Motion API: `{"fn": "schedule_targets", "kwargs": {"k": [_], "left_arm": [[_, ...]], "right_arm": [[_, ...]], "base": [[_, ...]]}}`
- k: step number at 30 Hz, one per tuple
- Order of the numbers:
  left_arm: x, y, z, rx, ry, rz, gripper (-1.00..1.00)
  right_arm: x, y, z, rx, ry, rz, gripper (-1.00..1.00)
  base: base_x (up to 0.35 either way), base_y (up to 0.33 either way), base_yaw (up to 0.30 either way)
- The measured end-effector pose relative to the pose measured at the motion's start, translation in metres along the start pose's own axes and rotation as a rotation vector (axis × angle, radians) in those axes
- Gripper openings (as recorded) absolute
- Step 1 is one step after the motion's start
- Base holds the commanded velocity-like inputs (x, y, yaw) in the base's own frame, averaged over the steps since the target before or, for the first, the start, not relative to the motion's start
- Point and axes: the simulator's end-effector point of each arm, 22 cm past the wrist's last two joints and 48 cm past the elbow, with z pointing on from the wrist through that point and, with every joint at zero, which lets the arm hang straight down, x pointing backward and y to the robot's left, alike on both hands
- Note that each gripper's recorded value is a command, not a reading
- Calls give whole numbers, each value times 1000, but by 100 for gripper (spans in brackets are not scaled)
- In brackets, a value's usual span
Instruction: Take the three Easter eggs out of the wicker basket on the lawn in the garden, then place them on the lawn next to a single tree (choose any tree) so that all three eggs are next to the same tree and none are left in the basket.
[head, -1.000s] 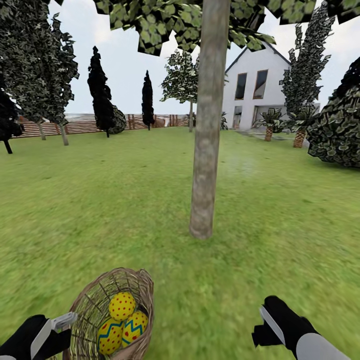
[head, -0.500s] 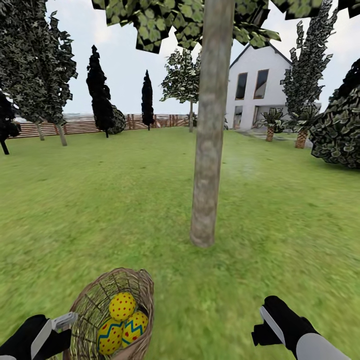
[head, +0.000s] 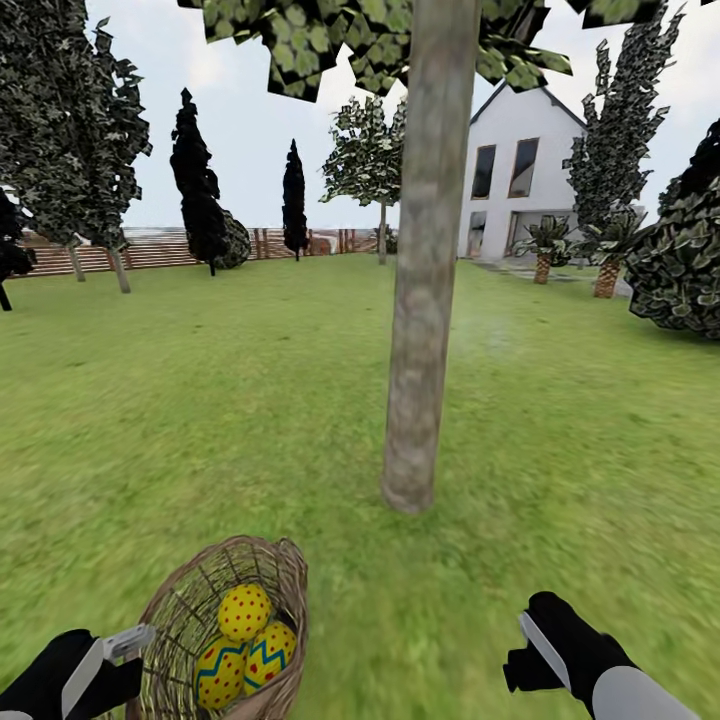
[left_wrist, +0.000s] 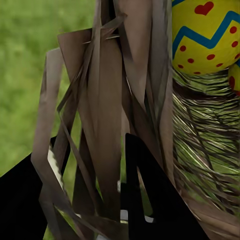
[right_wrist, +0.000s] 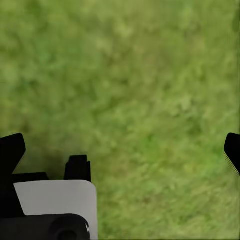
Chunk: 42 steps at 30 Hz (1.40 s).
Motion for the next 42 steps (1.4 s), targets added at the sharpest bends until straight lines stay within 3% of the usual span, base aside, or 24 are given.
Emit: {"fn": "schedule_targets", "kwargs": {"k": [42], "left_arm": [[0, -2, 0, 2, 1, 1, -100]], "right_arm": [[0, 0, 0, 1, 1, -1, 100]], "base": [[316, 0, 0]]}}
